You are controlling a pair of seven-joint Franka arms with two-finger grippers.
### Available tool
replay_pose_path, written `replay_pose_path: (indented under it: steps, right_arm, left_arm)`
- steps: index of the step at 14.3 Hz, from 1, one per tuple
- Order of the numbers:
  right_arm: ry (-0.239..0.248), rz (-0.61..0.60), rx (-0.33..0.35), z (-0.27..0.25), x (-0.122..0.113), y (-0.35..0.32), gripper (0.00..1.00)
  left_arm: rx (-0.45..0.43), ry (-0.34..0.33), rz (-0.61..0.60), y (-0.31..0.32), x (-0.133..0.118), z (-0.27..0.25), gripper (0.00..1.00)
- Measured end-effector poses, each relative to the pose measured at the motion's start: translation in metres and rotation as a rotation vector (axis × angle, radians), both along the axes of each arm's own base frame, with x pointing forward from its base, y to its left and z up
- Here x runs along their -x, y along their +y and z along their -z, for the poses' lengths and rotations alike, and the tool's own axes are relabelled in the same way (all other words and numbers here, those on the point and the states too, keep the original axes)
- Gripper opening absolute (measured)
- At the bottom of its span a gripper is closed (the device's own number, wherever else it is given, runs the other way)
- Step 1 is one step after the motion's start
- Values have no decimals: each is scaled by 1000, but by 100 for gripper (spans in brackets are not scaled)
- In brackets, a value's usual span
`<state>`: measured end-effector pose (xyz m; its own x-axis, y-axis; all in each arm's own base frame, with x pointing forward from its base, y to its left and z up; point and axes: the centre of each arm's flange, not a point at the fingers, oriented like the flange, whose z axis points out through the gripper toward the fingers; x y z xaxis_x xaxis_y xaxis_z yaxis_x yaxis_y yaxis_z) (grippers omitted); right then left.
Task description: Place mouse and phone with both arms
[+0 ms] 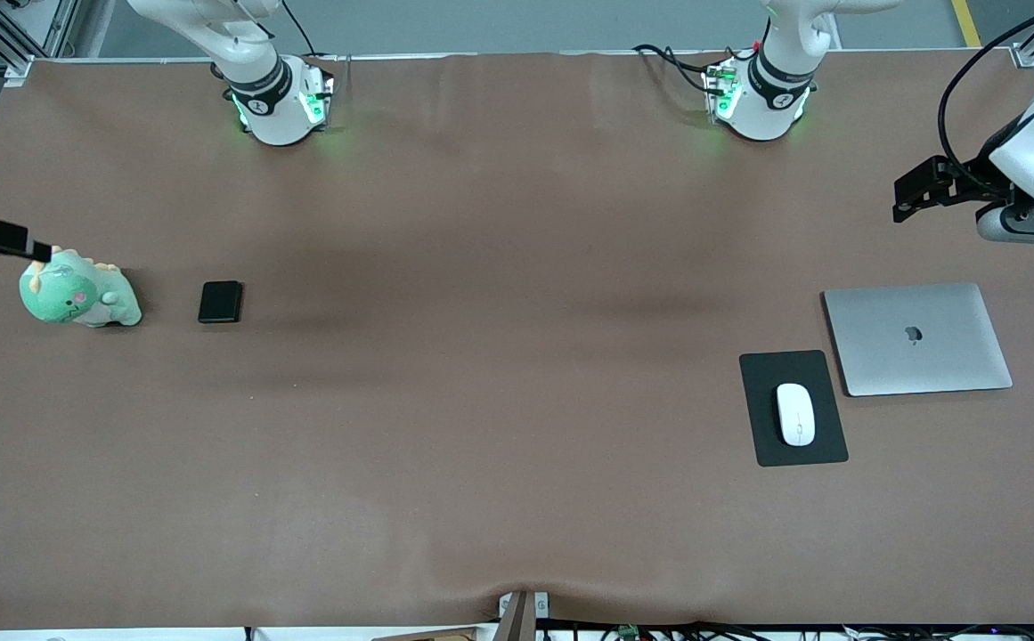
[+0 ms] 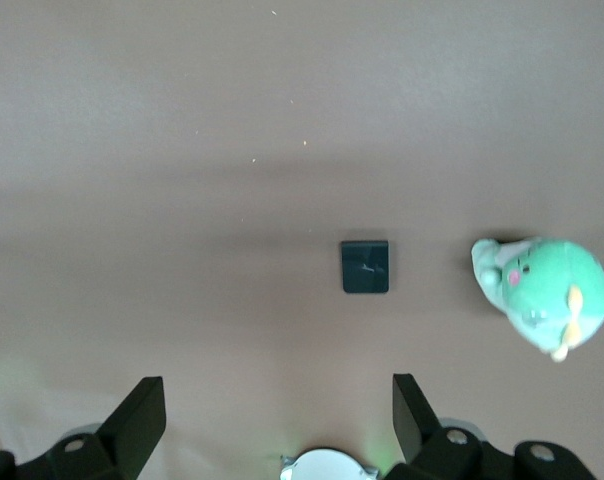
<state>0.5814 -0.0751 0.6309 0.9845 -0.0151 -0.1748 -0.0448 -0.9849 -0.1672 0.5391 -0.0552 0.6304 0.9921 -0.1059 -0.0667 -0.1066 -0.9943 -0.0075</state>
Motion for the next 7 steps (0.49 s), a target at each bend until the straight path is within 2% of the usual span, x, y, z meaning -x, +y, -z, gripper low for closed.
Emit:
replay_pose_path:
  steps: [3,7]
  right_arm:
    - [-16,2,55,-11,20,13,100]
    - [-40,1,45,-13,62,18,100]
  left_arm:
    - [0,-4,0,0,0,0,100]
    - [1,-7,0,0,-1,-1,100]
